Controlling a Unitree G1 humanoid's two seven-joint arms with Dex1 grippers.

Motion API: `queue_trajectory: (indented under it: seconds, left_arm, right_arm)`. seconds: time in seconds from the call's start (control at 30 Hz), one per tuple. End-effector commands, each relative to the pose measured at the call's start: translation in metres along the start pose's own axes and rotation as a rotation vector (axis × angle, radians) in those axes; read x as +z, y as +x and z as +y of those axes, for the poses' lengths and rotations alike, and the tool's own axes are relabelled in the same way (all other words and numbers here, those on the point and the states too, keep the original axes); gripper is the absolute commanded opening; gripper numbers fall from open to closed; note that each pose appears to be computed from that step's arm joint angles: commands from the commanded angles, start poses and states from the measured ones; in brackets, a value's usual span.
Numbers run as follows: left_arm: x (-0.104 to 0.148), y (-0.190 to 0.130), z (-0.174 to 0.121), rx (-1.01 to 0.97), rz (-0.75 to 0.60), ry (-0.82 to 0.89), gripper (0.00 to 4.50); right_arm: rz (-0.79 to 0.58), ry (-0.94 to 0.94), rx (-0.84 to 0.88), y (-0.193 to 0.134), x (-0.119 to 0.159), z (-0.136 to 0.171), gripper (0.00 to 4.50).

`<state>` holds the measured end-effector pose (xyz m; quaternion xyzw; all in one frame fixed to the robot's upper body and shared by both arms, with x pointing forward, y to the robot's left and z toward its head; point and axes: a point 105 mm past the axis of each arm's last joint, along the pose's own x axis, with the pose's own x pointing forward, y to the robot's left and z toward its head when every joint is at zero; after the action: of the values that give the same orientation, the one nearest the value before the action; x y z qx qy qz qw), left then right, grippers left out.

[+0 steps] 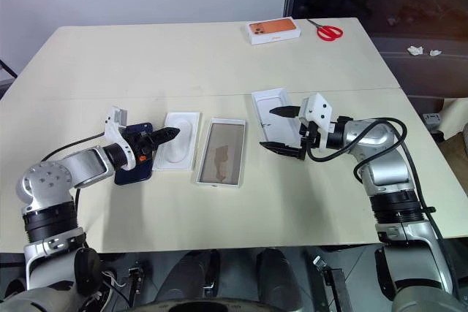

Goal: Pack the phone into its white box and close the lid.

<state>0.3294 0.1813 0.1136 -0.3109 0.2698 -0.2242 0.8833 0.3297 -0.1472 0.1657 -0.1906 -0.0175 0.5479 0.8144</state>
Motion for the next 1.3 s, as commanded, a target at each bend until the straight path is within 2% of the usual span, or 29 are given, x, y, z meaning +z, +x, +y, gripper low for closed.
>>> queue_trajectory:
  seconds: [0.03, 0.37, 0.73, 0.83, 0.97, 1.3]
  left_arm:
    - [-0.002, -0.006, 0.006, 0.052, 0.032, 0.043, 4.46]
    - [0.012, -0.014, 0.017, 0.153, -0.008, 0.07, 4.46]
    - [-0.004, 0.01, 0.012, 0.117, 0.066, 0.037, 4.46]
    - [-0.004, 0.011, 0.013, 0.117, 0.061, 0.025, 3.72]
    - [-0.004, 0.007, 0.015, 0.103, 0.066, 0.011, 1.89]
    - [-0.009, 0.003, 0.026, 0.11, 0.062, -0.047, 1.89]
  right_arm:
    - [-0.033, -0.038, -0.011, -0.002, 0.012, -0.001, 4.5]
    - [-0.035, -0.032, -0.016, -0.002, 0.012, 0.0, 4.5]
    - [-0.042, -0.032, -0.008, 0.002, 0.013, 0.002, 4.5]
    - [-0.039, -0.032, -0.01, 0.001, 0.012, 0.002, 4.5]
    - [-0.032, -0.032, -0.012, 0.001, 0.01, 0.002, 4.5]
    - [-0.03, -0.039, -0.015, 0.001, 0.01, 0.001, 4.5]
